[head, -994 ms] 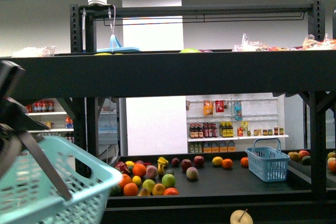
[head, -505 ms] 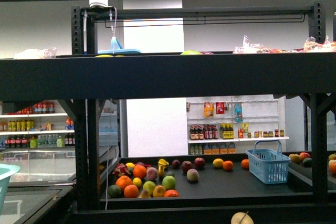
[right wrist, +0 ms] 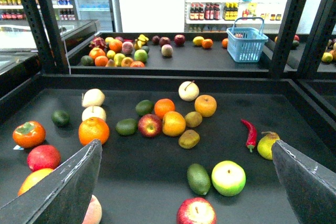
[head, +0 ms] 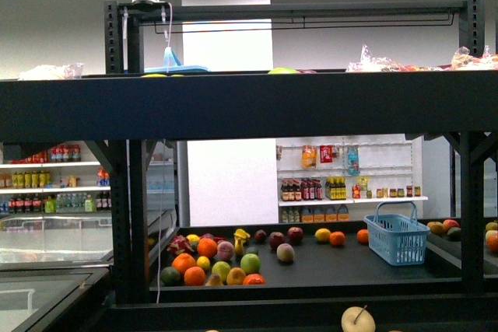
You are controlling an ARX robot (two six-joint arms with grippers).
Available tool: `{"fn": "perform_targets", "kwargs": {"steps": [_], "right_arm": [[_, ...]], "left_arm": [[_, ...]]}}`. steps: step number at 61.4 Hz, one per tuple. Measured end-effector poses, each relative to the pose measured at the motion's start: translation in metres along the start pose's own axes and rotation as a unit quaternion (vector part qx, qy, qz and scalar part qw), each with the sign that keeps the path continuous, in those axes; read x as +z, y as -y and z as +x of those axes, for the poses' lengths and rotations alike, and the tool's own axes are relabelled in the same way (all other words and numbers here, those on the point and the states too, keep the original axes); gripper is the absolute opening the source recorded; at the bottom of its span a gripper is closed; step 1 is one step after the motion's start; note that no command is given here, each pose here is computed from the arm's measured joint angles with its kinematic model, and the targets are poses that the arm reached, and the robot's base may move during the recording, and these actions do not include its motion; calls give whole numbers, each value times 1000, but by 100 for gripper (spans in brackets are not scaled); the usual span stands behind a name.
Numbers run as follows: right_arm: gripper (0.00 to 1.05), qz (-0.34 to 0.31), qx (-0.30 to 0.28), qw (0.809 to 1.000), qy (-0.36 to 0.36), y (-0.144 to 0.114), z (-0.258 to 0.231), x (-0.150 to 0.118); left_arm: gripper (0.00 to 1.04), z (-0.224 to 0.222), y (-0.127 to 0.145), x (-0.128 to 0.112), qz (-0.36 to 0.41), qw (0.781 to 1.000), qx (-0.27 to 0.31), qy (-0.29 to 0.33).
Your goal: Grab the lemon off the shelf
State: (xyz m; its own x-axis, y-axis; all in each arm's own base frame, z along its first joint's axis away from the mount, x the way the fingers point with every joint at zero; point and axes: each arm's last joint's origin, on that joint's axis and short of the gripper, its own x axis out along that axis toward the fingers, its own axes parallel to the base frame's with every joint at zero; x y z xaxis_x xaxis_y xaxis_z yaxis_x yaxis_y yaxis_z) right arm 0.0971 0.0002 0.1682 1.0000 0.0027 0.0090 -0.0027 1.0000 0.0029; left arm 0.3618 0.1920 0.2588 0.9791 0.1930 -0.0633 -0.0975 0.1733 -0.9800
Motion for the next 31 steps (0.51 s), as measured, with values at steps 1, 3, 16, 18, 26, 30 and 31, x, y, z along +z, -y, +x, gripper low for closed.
{"fn": "perform_targets", "kwargs": {"steps": [1,3,16,18,26,30,31], "right_arm": [[97,0,0,1000,0,0,0,0],[97,0,0,1000,0,0,0,0],[97,0,0,1000,0,0,0,0],[97,0,0,1000,0,0,0,0],[97,0,0,1000,0,0,0,0],[97,0,0,1000,0,0,0,0],[97,0,0,1000,0,0,0,0]], "left_arm": [[16,1,-2,0,-2,1000,1,1],[16,3,-6,1,-5,1000,3,0],[16,7,-13,0,-2,1000,-11,-10],[16,7,-14,0,0,1000,-10,-11],[32,7,-15,1,26,1000,-6,-10],[43,5,-14,3,35,999,-3,-6],[45,5,-14,3,36,999,-2,-6]]}}
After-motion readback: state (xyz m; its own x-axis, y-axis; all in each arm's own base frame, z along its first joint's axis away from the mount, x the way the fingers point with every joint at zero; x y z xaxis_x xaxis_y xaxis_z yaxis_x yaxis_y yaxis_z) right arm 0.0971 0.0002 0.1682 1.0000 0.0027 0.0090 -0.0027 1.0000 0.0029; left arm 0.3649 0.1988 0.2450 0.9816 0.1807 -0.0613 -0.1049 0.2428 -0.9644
